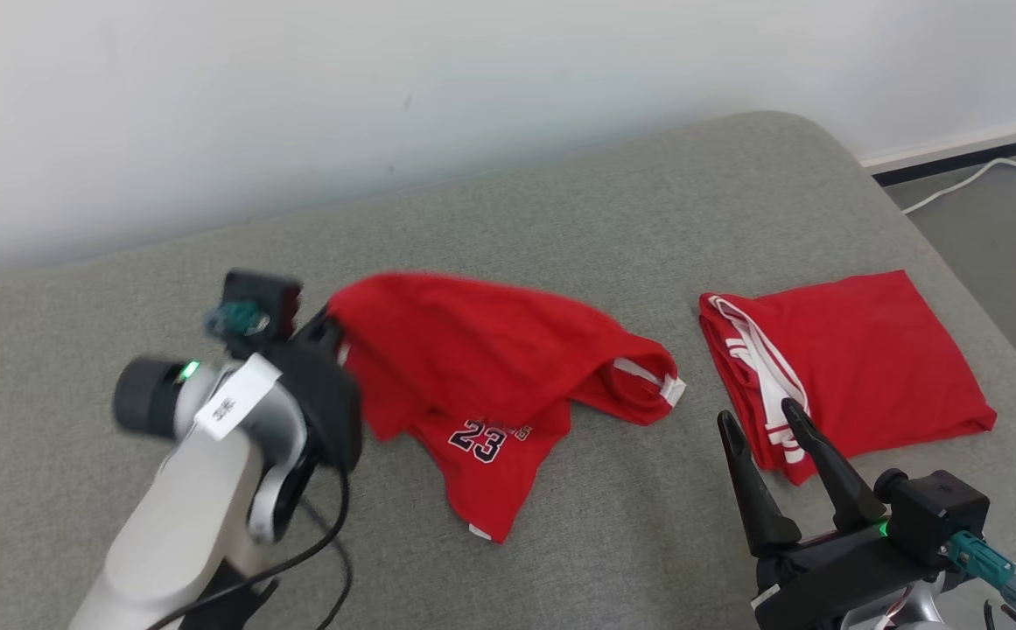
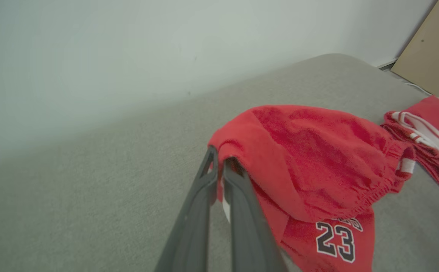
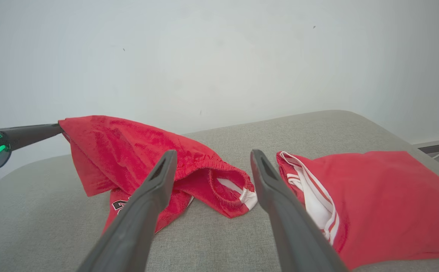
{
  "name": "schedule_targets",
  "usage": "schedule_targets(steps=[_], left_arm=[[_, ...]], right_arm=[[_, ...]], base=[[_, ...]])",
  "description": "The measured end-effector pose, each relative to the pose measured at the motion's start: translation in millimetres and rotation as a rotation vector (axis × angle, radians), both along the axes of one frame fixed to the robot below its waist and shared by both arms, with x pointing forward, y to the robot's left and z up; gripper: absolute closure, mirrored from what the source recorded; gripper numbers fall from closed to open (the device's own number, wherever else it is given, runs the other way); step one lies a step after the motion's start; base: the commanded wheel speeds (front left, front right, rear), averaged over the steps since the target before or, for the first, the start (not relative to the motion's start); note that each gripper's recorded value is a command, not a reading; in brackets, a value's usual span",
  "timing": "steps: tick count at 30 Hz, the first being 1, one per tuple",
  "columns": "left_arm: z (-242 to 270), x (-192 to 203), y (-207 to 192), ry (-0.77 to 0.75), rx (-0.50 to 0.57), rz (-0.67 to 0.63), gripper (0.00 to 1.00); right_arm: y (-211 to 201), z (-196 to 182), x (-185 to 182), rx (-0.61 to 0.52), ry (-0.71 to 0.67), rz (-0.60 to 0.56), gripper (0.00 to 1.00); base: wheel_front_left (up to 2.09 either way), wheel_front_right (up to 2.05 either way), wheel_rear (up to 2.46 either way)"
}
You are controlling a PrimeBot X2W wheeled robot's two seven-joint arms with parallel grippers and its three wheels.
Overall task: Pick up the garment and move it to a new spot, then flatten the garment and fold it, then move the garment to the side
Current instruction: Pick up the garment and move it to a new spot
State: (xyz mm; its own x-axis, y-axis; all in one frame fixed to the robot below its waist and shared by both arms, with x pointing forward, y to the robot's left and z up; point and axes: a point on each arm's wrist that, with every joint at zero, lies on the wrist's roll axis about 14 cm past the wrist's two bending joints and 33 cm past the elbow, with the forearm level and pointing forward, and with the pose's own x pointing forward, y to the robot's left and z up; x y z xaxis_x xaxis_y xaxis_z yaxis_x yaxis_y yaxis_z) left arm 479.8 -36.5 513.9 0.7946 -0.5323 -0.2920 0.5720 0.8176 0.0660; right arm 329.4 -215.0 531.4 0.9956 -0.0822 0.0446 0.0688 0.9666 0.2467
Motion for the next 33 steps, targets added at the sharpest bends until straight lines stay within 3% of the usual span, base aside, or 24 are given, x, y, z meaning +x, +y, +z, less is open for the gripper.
schedule_targets(steps=[6, 17, 18, 19, 20, 33], left_arm=[[-64.6, -12.4, 56.9, 0.151, 0.085, 0.127, 1.00], [-75.7, -4.5, 132.0, 0.155, 0.084, 0.338, 1.00], [-75.3, -3.0, 139.7, 0.149, 0.088, 0.356, 0.94], [-74.9, -2.0, 144.8, 0.144, 0.089, 0.367, 0.55], [-74.7, -1.6, 146.8, 0.141, 0.089, 0.372, 0.00], [-78.7, -4.7, 146.3, 0.134, 0.087, 0.378, 0.00]], right_arm=[[6.6, -2.1, 7.0, 0.000, 0.003, 0.024, 0.00], [32.0, -2.9, 20.3, 0.007, 0.000, 0.107, 0.00], [33.1, -2.7, 20.7, 0.008, -0.002, 0.112, 0.00], [33.5, -2.9, 20.7, 0.008, -0.001, 0.114, 0.00], [33.8, -3.3, 20.6, 0.008, 0.000, 0.115, 0.00], [28.8, -4.9, 17.3, 0.007, 0.002, 0.099, 0.00]], base=[[0.00, 0.00, 0.00], [0.00, 0.00, 0.00], [0.00, 0.00, 0.00], [0.00, 0.00, 0.00], [0.00, 0.00, 0.00], [0.00, 0.00, 0.00]])
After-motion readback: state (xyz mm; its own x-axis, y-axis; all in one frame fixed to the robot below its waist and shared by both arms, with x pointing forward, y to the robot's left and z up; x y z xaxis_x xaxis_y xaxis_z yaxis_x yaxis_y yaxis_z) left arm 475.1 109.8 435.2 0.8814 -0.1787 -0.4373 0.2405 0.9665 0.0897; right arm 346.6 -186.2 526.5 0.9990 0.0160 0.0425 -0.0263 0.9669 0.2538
